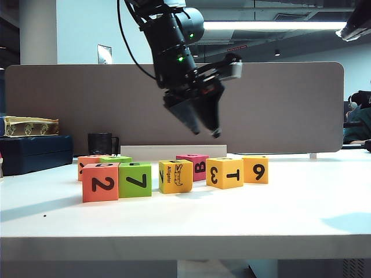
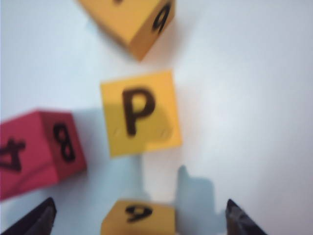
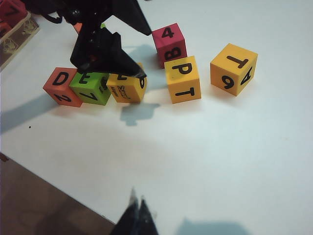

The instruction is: Select the appropriate blocks from the scattered letter blocks on the table and arrange them in a row to spell out "DEEP".

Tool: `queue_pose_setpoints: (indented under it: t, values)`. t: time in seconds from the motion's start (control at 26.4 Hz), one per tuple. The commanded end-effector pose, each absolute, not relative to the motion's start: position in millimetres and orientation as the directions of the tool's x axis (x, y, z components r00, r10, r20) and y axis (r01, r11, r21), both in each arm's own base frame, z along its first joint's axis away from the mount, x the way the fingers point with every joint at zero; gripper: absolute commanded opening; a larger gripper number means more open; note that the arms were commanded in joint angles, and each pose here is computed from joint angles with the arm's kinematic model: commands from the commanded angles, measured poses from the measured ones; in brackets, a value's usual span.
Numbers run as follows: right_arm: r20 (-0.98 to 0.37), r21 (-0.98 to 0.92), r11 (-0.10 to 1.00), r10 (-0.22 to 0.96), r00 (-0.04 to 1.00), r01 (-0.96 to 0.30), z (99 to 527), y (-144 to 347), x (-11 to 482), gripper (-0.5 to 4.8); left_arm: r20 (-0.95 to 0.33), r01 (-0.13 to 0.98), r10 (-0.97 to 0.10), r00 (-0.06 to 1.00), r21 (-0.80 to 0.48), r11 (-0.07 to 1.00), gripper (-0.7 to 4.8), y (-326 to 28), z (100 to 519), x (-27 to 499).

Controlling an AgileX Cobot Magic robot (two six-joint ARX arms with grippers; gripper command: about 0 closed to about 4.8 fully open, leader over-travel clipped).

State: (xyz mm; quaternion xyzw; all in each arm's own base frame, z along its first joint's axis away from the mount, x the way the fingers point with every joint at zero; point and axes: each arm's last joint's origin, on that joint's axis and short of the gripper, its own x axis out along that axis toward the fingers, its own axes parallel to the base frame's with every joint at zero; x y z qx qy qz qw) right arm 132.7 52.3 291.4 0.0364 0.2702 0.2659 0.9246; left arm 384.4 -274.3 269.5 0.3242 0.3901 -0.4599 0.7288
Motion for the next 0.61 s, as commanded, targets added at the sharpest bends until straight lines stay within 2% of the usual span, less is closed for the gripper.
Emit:
queue_pose_setpoints:
  t: [0.04,0.19,0.61]
  values:
    - [-0.465,0.207,0.854,0.516,0.719,-0.478,294.5,52.3,132.7,-0.06,-0.814,0.927,-0.494,0.306,0.137,0.35,4.39,-284.4,274.2,386.9]
    - [-0.466,0.207,0.853,0.516,0.719,-0.479,294.5,52.4,132.6,-0.06,-0.787,0.925,-0.522,0.329,0.157,0.346,4.39,-294.9,265.4,392.0]
    - [-0.466,0.206,0.854,0.515,0.719,-0.478,294.5,52.3,132.6,-0.06,-0.814,0.925,-0.506,0.285,0.095,0.369,4.34,-306.7,221.4,404.6]
